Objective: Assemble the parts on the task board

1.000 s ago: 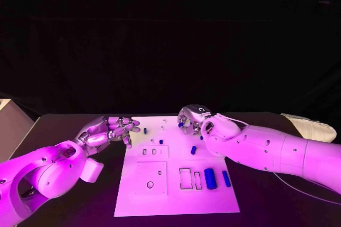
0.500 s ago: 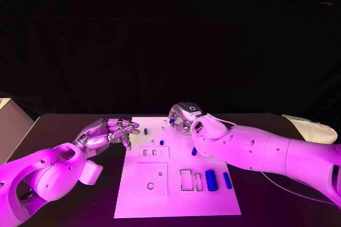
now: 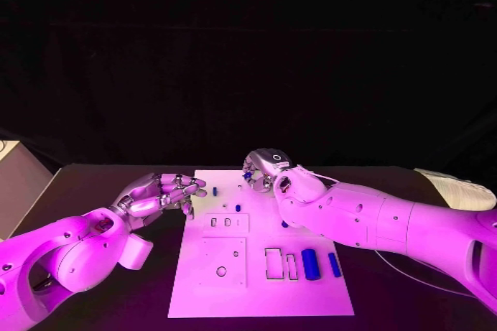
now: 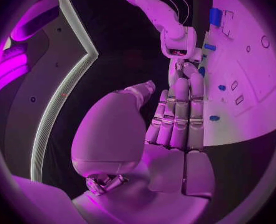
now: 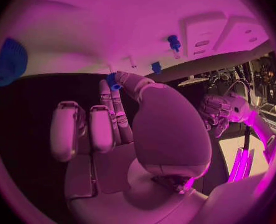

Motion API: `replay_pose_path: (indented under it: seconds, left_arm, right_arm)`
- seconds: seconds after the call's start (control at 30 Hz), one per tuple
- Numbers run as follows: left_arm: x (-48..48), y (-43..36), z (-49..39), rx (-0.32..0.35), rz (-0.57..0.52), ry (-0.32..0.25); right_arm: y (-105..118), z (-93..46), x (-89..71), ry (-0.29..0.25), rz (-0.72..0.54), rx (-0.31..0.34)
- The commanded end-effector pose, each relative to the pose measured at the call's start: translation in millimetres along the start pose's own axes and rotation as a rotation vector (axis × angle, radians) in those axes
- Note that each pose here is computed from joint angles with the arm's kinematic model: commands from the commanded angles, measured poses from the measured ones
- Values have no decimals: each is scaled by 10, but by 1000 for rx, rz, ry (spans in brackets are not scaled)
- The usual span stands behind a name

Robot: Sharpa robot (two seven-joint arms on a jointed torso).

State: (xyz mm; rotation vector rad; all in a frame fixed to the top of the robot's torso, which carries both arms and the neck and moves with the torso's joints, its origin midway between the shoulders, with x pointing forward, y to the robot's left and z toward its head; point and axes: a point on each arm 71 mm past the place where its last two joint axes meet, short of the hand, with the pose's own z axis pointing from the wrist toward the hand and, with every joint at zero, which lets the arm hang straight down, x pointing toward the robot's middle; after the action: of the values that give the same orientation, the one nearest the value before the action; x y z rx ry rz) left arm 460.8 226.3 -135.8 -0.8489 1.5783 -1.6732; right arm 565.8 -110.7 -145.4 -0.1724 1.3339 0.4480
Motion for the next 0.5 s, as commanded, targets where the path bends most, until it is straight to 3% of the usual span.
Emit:
replay_pose_path:
  seconds: [0.03, 0.5]
  left_arm:
    - [26, -9, 9, 4, 0, 17]
    - [47, -10, 21, 3, 7, 24]
  right_arm:
    - [24, 19, 2, 5, -4, -11]
    - [63, 85, 35, 24, -13, -14]
